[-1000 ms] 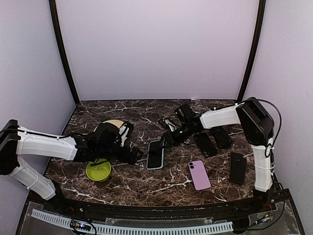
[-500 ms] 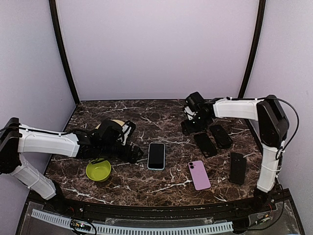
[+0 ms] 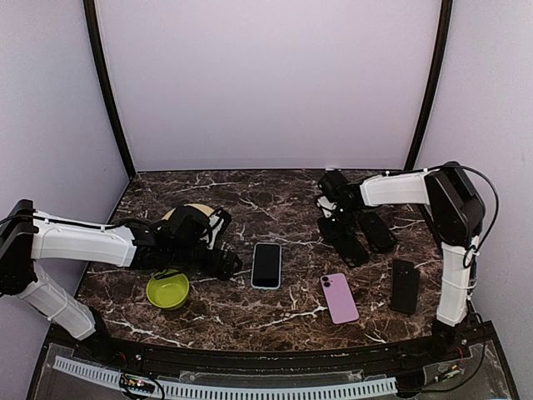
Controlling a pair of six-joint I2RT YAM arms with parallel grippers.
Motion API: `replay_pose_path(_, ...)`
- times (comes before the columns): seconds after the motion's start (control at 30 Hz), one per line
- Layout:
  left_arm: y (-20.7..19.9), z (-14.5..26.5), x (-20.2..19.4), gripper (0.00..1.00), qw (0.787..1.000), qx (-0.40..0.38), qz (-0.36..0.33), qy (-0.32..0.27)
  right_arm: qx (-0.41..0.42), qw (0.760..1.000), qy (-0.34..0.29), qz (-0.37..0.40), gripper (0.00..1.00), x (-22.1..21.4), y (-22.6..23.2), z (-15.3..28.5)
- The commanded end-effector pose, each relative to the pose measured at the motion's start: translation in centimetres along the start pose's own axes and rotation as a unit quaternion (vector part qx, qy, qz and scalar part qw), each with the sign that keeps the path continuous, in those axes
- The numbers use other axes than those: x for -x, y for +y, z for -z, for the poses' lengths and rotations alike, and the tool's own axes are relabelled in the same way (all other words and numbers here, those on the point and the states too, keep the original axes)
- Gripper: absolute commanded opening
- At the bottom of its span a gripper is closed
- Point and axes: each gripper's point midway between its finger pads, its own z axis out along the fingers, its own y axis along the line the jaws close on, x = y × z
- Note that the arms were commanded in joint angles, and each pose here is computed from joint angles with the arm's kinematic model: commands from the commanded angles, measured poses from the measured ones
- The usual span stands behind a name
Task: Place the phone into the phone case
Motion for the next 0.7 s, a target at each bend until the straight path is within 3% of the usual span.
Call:
replay_pose_path(0.0,0.0,0.9,1.1,0.93,1.0,0.002,-0.003,-0.016,0.08,0.99,-0.009,0.112,0.0,-0.5,4.4,2.7)
replay_pose_path(0.07,0.1,1.1,1.1,0.94,1.0,0.002,-0.003,-0.019,0.112,0.969,-0.036,0.216,0.0,-1.3,8.3,5.3)
replay_pose_path(0.23,0.6,1.3,0.7,0.94,1.0,0.01,-0.001,-0.021,0.174,0.871,-0.038,0.457,0.0,-10.5,17.7,10.1)
replay_pose_path(0.4,0.2,0.7,0.1,0.91,1.0,-0.002,-0.006,-0.009,0.222,0.792,-0.013,0.569,0.02,-18.9,22.3,12.2)
replay_pose_path(0.5,-0.7,-0.1,-0.5,0.8,0.999,-0.025,-0.021,0.013,0.244,0.747,-0.011,0.619,0.03,-22.1,24.5,11.8)
replay_pose_path(0.6,-1.6,-0.6,-0.7,0.66,0.998,-0.034,-0.034,0.029,0.217,0.74,-0.011,0.637,0.08,-22.1,25.0,10.1)
replay_pose_path(0.67,-3.3,-0.8,-1.2,0.59,0.996,-0.059,-0.052,0.037,0.205,0.743,-0.02,0.637,0.32,-21.4,25.2,9.9)
